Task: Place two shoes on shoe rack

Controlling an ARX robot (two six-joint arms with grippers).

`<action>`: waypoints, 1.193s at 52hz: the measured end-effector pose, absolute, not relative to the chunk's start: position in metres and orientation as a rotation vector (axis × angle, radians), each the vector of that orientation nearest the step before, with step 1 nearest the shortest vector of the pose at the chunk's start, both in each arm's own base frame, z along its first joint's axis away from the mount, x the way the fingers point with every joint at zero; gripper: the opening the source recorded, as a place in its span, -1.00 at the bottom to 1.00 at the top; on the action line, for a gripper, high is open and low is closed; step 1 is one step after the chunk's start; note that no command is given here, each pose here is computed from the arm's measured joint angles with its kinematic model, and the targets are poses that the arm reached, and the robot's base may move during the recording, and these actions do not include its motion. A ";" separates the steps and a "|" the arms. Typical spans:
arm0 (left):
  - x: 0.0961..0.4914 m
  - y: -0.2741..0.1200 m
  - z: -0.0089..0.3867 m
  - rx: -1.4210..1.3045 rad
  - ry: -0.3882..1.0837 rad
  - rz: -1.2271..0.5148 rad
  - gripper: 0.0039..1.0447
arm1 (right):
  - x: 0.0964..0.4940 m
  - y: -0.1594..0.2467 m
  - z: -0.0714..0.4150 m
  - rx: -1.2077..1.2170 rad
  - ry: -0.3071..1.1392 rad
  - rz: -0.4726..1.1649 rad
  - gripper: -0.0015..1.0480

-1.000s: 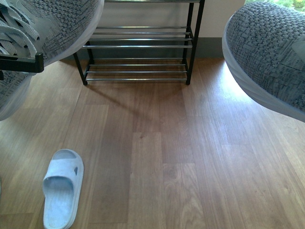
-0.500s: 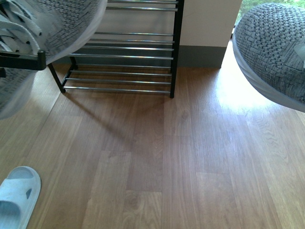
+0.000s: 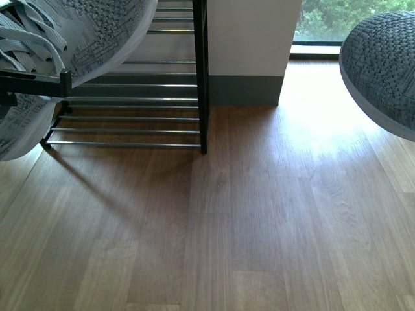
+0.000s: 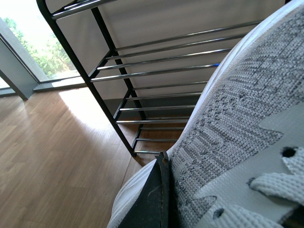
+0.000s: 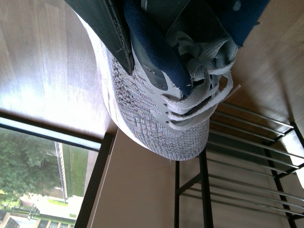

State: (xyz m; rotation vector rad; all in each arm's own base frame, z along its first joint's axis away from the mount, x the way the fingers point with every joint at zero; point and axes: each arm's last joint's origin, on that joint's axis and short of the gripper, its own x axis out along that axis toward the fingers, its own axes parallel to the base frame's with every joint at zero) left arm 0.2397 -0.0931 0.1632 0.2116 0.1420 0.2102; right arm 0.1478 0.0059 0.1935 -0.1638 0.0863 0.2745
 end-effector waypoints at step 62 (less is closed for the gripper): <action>0.240 -0.092 0.163 0.211 0.142 0.219 -0.97 | 0.148 0.007 0.193 -0.161 0.085 0.301 -0.97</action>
